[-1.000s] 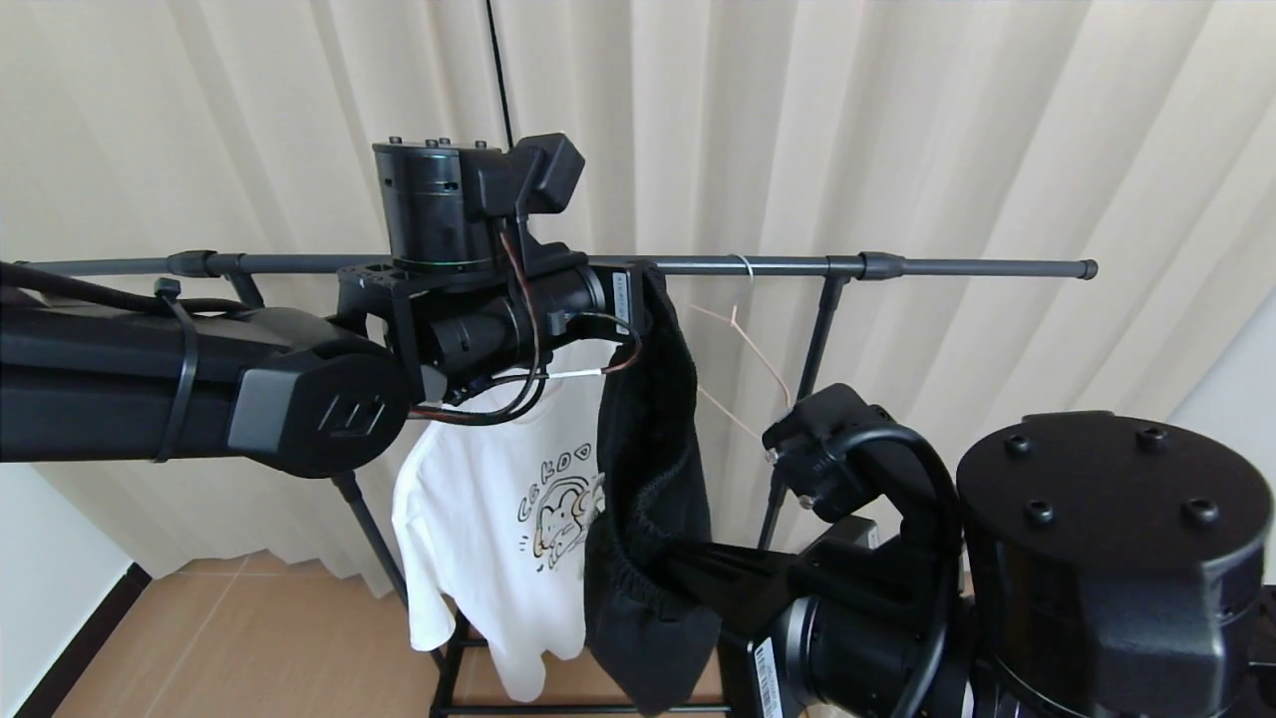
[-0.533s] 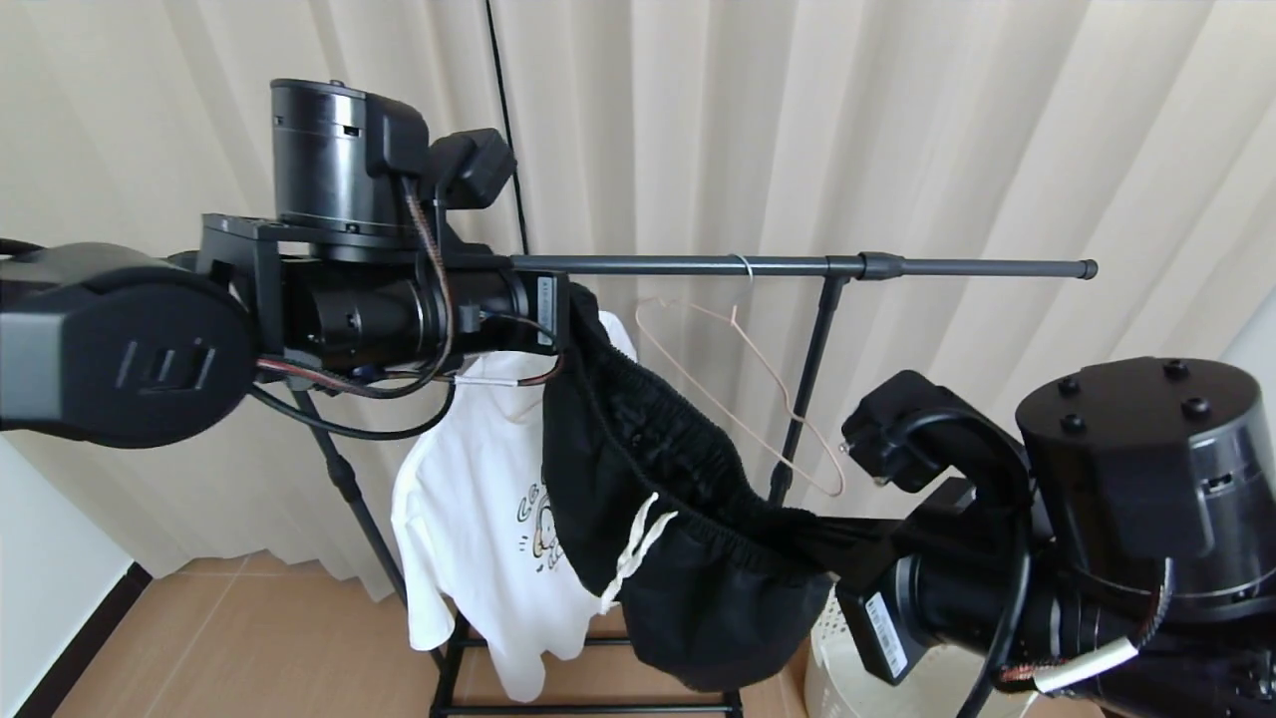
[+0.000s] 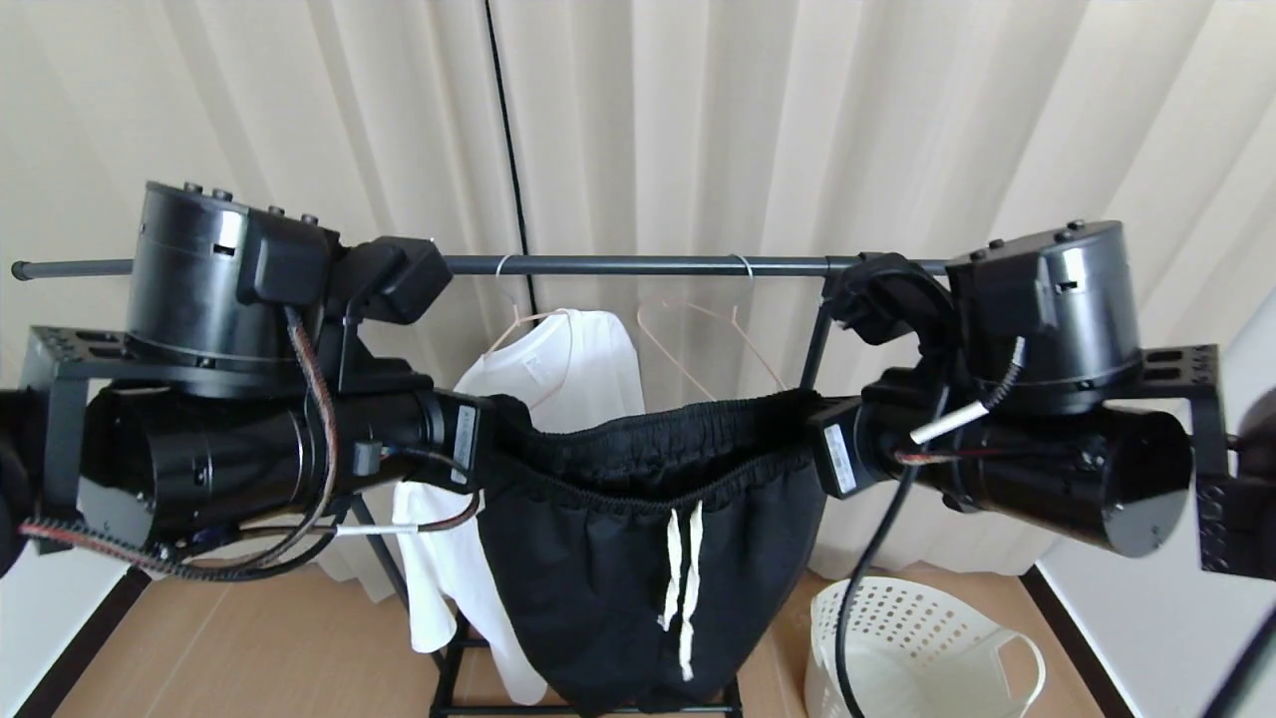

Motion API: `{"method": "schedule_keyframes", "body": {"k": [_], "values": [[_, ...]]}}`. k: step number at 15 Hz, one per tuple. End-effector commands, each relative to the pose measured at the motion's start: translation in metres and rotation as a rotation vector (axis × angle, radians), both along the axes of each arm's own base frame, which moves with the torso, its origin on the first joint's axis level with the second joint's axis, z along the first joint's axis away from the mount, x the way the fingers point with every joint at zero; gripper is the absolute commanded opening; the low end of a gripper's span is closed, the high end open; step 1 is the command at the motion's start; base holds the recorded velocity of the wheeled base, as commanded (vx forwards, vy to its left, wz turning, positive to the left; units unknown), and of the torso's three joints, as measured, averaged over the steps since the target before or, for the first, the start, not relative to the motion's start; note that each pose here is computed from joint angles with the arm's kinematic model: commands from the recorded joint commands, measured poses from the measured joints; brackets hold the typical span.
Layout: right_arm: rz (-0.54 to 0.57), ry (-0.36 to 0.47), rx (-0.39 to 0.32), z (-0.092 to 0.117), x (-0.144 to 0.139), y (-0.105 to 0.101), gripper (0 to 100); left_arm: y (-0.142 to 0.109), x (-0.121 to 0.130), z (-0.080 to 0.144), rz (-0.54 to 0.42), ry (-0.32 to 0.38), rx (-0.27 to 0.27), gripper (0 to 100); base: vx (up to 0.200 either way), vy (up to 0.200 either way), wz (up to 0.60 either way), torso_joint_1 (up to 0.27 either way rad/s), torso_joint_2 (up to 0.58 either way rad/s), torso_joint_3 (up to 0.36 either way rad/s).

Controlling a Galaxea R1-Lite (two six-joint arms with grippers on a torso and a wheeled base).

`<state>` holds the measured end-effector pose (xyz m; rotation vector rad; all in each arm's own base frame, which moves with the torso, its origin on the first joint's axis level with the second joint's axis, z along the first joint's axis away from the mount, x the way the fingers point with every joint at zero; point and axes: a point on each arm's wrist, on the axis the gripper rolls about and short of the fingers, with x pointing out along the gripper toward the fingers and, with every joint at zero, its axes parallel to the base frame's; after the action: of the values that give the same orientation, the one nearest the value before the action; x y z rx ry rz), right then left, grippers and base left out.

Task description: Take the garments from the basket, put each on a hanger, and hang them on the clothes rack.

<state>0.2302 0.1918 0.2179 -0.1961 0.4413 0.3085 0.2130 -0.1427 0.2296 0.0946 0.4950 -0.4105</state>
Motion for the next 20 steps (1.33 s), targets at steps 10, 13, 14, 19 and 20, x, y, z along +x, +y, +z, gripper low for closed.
{"method": "schedule_keyframes", "body": {"k": [10, 13, 14, 19, 20], "values": [[-0.064, -0.047, 0.169, -0.009, 0.105, 0.076, 0, -0.075, -0.045, -0.047, -0.103, 0.279, -0.131, 0, 0.000, 0.000, 0.00, 0.000, 0.00, 0.000], [-0.079, -0.017, 0.277, -0.013, 0.103, 0.094, 0, -0.097, -0.040, -0.033, -0.091, 0.289, -0.236, 0, 0.000, 0.000, 0.00, 0.000, 0.00, 0.000], [-0.079, -0.019, 0.286, -0.010, 0.103, 0.093, 0, -0.096, -0.040, -0.033, -0.089, 0.291, -0.238, 0, 0.000, 0.000, 0.00, 0.000, 0.00, 0.000], [-0.109, -0.011, 0.320, -0.006, 0.099, 0.087, 0, -0.078, -0.041, -0.039, -0.005, 0.283, -0.204, 0, 0.000, 0.000, 0.00, 0.000, 0.00, 0.000], [-0.123, -0.010, 0.323, -0.001, 0.094, 0.076, 0, -0.067, -0.037, -0.040, 0.033, 0.272, -0.188, 0, 0.000, 0.000, 0.00, 0.000, 0.00, 0.000]]}}
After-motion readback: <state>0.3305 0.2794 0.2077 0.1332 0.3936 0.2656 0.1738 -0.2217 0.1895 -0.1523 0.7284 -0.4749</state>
